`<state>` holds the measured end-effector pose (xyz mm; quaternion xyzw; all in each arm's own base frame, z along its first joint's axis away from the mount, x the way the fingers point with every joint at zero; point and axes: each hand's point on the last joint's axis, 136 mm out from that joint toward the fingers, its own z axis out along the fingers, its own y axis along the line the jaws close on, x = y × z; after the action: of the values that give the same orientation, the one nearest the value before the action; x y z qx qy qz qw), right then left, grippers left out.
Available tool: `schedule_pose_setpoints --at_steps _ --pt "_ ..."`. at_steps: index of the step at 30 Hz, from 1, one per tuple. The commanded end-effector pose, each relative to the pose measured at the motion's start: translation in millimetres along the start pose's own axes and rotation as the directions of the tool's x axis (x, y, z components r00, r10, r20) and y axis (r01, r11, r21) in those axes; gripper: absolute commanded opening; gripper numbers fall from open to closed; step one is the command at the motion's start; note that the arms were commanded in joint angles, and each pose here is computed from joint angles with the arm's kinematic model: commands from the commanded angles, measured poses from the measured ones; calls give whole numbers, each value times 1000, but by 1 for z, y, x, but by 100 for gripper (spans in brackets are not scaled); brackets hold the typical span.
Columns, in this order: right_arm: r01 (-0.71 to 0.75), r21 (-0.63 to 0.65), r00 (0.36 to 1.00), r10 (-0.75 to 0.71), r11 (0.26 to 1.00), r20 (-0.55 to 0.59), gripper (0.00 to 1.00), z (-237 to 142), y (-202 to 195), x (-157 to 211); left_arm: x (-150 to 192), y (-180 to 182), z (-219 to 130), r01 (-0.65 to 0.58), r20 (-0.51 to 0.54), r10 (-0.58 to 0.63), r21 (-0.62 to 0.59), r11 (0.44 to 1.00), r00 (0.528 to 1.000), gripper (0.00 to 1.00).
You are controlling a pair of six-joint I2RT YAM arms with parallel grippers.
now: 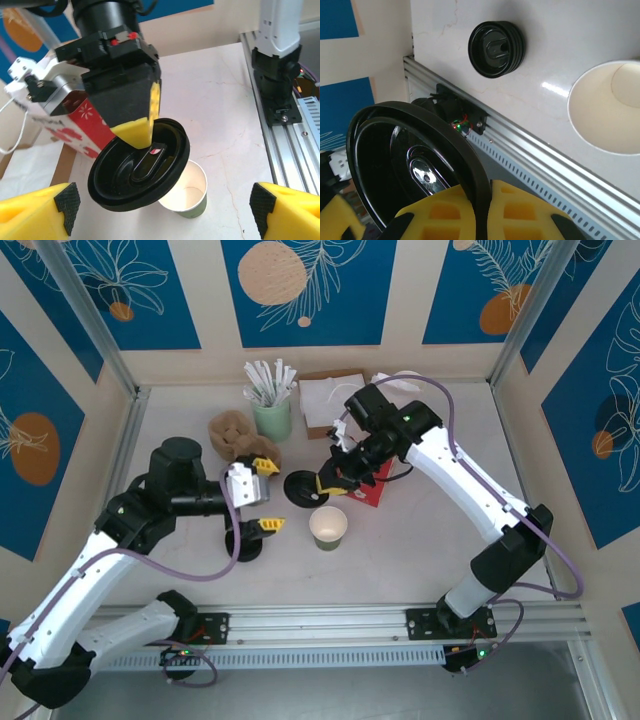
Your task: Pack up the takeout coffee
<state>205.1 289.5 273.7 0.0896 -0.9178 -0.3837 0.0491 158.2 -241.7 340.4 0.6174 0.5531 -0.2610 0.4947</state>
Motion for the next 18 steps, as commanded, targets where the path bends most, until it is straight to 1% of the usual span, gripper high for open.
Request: schedule_pose_setpoints --at_steps 1,3,6,9,11,14,18 --pt "-12 -79 996 5 997 -91 0 -7 10 24 -9 -13 6 -140 67 136 69 988 989 85" --pt "-13 -79 995 5 997 -102 0 -6 9 26 -6 -14 10 -158 57 154 77 984 986 82" --pt "-15 -79 993 5 997 -114 0 -6 8 28 2 -11 18 -182 9 182 76 980 983 76" --pt "-21 -86 992 10 996 -123 0 -6 8 30 5 -9 23 -190 -17 192 82 978 981 71" --pt "-26 -87 992 14 996 -129 0 -5 7 31 6 -8 25 -194 -20 196 86 977 980 67" --pt "-32 -80 991 21 996 -136 0 -4 5 32 4 -10 28 -199 -11 201 109 974 980 66" --pt "-29 -78 991 18 997 -133 0 -5 5 32 5 -10 30 -196 -25 201 125 973 979 59"
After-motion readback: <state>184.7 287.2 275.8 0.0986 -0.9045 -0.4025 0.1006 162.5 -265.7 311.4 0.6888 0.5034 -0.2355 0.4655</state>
